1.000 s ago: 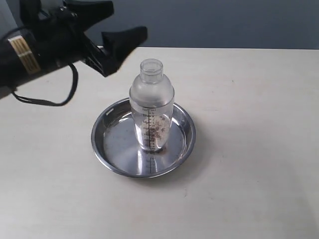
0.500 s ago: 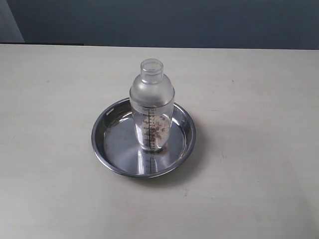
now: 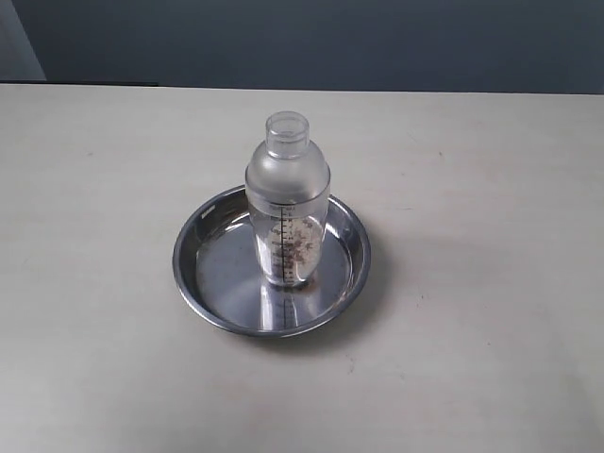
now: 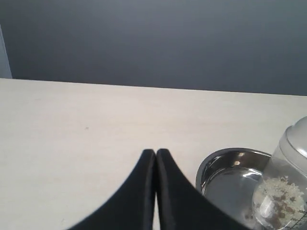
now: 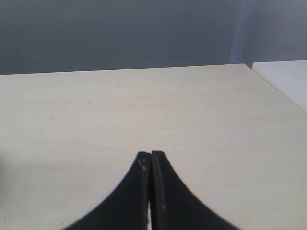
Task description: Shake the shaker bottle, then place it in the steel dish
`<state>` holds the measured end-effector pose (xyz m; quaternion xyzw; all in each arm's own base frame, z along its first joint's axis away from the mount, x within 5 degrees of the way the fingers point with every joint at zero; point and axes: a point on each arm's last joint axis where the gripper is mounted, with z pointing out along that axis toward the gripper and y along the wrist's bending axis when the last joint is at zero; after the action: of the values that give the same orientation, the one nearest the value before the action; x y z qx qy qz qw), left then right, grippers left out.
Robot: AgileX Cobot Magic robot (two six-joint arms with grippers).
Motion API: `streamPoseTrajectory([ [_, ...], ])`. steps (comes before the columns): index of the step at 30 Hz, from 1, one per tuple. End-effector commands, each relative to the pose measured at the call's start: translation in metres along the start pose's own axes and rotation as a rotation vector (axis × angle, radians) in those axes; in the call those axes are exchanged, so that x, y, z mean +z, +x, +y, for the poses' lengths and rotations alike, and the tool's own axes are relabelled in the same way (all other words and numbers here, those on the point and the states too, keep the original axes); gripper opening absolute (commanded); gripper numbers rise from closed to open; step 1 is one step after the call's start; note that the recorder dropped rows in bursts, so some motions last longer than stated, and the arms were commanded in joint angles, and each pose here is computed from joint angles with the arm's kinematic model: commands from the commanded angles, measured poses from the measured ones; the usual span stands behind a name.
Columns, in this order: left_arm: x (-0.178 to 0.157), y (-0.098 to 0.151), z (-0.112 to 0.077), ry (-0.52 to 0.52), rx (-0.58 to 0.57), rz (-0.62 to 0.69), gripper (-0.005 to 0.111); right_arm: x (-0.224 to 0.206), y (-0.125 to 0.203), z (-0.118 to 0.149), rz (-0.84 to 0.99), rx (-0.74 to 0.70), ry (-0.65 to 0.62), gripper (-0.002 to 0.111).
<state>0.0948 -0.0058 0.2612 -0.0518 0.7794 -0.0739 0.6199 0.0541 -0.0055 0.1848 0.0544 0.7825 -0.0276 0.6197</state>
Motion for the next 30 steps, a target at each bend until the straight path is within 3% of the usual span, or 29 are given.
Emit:
streamPoseTrajectory([
  [1,-0.010,0.019,0.005,-0.007,0.036,0.068,0.000,0.000,-0.001,0.000,-0.015,0.000,0.004,-0.001],
  [2,-0.015,0.030,0.005,0.028,0.072,0.054,0.000,0.000,-0.001,0.000,-0.015,0.000,0.004,-0.001],
  [11,-0.023,0.081,0.012,0.068,-0.019,0.025,0.000,0.000,-0.001,0.000,-0.015,0.000,0.004,-0.001],
  [17,-0.023,0.082,0.012,0.072,0.110,0.006,0.000,0.000,-0.001,0.000,-0.015,0.000,0.004,-0.001],
  [30,-0.023,0.082,0.011,0.073,0.202,-0.001,0.000,0.000,-0.001,0.000,-0.015,0.000,0.004,-0.001],
])
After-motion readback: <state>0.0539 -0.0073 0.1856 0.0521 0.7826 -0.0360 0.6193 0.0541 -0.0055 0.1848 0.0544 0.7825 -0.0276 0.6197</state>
